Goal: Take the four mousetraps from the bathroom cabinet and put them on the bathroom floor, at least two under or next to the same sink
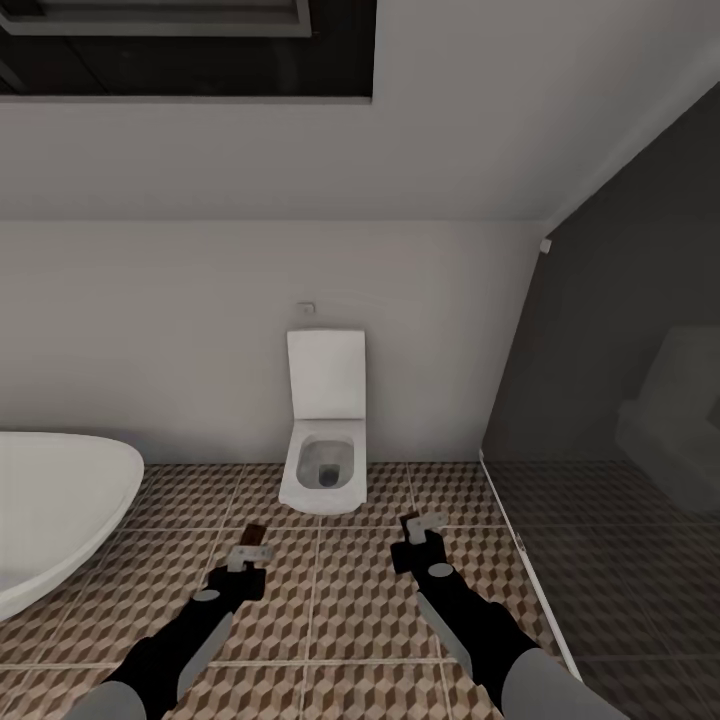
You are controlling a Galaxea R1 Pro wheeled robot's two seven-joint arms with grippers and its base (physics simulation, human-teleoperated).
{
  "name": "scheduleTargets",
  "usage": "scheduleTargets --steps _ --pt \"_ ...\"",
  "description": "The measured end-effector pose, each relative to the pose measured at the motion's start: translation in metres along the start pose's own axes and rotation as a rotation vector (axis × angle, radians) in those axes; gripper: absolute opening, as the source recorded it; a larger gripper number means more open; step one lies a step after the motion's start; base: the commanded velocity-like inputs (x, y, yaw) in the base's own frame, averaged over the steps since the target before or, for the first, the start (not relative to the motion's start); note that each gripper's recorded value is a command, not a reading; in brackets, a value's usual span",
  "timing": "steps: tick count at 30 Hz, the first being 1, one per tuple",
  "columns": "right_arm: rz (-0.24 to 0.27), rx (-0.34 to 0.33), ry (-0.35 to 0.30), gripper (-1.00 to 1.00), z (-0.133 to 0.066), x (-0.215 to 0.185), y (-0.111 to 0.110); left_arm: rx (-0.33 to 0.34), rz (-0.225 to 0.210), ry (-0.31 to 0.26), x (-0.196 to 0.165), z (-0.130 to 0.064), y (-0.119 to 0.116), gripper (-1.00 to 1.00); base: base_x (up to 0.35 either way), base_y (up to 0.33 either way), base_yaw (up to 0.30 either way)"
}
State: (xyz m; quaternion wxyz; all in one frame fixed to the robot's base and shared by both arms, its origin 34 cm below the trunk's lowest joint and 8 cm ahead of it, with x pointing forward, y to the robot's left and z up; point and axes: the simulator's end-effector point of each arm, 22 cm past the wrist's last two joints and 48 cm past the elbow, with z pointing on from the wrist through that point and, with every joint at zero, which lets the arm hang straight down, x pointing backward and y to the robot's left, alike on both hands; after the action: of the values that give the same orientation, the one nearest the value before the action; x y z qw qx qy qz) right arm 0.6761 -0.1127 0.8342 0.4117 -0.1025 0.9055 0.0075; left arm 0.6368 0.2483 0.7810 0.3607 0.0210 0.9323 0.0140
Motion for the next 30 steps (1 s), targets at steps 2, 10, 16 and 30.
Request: scheduleTargets --steps 2,10,16,30 --pt "0.001 -0.001 -0.004 -1.00 0.001 -0.001 0.000 0.002 0.001 -0.005 -0.001 0.001 -0.001 -1.00 0.000 0.000 0.000" --pt "0.007 -0.001 -0.022 -1.00 0.007 -0.003 0.001 0.002 0.003 -0.007 0.001 0.008 -0.002 -1.00 0.000 0.000 0.000" --pt "0.008 -0.001 -0.022 -1.00 0.012 -0.001 0.000 0.002 0.004 -0.007 0.002 0.013 -0.002 -1.00 0.000 0.000 0.000" --pt "0.008 -0.003 -0.022 -1.00 0.023 0.004 0.002 0.002 0.003 -0.008 0.005 0.024 -0.002 -1.00 0.000 0.000 0.000"
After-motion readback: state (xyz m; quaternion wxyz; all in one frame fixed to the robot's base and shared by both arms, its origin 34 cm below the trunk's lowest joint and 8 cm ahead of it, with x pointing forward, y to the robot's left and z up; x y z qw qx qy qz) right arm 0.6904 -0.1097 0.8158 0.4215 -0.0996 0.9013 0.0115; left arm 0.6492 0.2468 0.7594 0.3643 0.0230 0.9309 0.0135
